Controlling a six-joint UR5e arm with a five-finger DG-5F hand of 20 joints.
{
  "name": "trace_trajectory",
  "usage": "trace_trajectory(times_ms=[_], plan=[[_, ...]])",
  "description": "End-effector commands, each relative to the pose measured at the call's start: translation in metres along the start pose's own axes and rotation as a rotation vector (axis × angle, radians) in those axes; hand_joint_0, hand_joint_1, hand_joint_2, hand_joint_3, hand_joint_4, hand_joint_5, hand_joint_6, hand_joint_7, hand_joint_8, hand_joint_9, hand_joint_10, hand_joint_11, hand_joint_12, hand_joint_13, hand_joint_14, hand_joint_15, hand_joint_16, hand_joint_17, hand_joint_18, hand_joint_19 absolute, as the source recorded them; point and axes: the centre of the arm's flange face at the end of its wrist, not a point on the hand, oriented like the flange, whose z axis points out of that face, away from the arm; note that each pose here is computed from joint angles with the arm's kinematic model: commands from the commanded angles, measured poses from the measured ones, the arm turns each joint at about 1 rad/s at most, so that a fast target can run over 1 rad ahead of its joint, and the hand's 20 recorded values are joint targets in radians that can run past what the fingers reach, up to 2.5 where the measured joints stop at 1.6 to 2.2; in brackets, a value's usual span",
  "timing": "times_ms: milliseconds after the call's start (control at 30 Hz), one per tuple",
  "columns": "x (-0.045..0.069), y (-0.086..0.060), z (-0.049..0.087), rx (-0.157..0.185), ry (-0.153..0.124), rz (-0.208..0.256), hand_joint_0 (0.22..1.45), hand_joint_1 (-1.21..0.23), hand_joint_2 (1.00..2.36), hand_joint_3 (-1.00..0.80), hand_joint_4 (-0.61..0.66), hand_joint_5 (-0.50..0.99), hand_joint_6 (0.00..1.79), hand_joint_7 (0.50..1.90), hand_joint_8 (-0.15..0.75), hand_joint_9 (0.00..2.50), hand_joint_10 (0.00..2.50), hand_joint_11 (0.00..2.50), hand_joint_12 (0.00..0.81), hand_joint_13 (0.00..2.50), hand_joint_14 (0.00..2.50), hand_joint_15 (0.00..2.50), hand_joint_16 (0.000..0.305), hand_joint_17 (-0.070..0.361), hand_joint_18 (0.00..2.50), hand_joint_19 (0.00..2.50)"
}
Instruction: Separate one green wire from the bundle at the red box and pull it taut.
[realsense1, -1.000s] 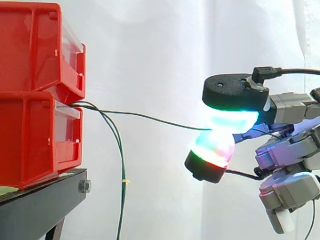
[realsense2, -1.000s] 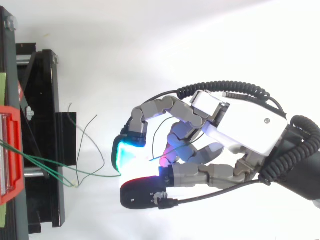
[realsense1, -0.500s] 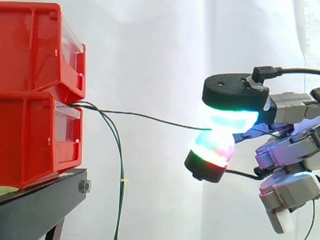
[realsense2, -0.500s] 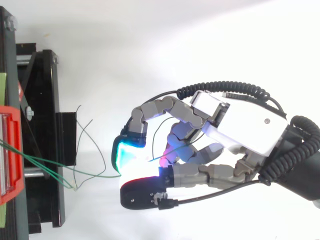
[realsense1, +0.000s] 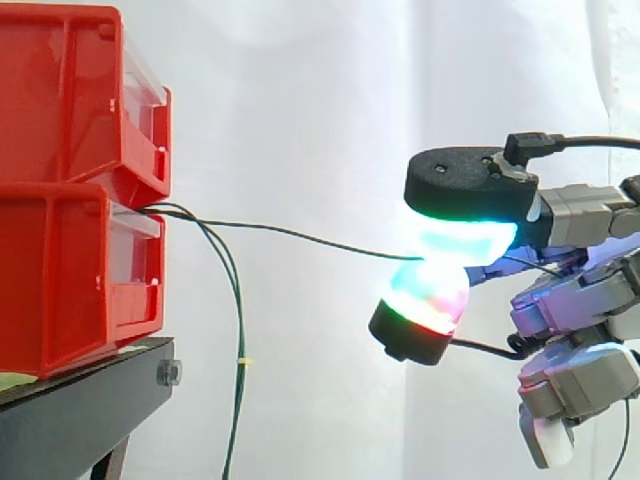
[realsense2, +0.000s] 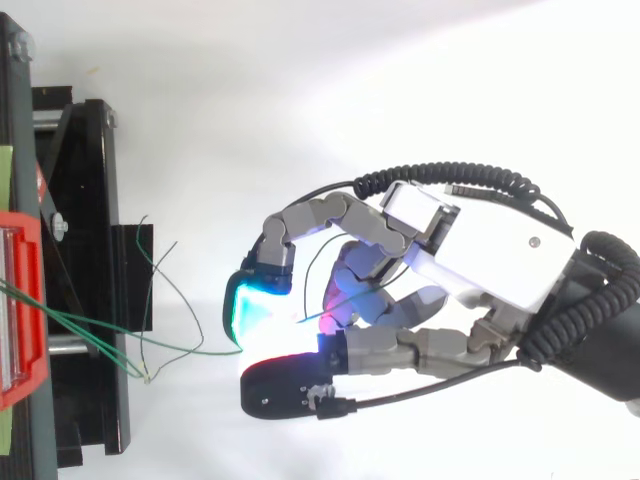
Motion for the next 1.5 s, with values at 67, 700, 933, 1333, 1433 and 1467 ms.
trace_trajectory(times_ms=[67, 700, 933, 1333, 1433, 1467], plan=[[-0.0008, -0.0006, 0.0003, 0.001, -0.001, -0.001, 0.59, -0.73, 1.02, -0.16, 0.03, -0.12, 0.94, 1.13, 0.244, 1.35, 1.63, 1.38, 0.306, 1.40, 0.01, 1.53, 0.036, 0.080, 0.85, 0.88], [0.0002, -0.0004, -0.0002, 0.001, 0.002, -0.001, 0.59, -0.73, 1.02, -0.16, 0.02, -0.12, 0.94, 1.13, 0.244, 1.35, 1.60, 1.39, 0.289, 1.41, 0.01, 1.53, 0.032, 0.073, 0.82, 0.88], [0.0004, 0.0003, -0.0001, 0.000, 0.002, 0.000, 0.59, -0.73, 1.02, -0.16, 0.02, -0.12, 0.94, 1.13, 0.243, 1.35, 1.60, 1.40, 0.293, 1.41, 0.01, 1.53, 0.032, 0.072, 0.82, 0.87], [0.0002, -0.0004, -0.0002, 0.001, 0.002, -0.001, 0.59, -0.73, 1.02, -0.16, 0.02, -0.12, 0.94, 1.13, 0.242, 1.36, 1.60, 1.39, 0.291, 1.41, 0.01, 1.54, 0.032, 0.072, 0.83, 0.89], [-0.0006, 0.0001, 0.0005, 0.000, 0.000, 0.000, 0.59, -0.73, 1.02, -0.16, 0.02, -0.12, 0.94, 1.13, 0.241, 1.35, 1.60, 1.39, 0.293, 1.42, 0.02, 1.53, 0.032, 0.072, 0.83, 0.90], [0.0006, -0.0014, 0.0000, 0.002, 0.002, -0.002, 0.59, -0.73, 1.02, -0.16, 0.02, -0.12, 0.94, 1.13, 0.243, 1.36, 1.60, 1.39, 0.290, 1.41, 0.01, 1.54, 0.032, 0.073, 0.83, 0.90]])
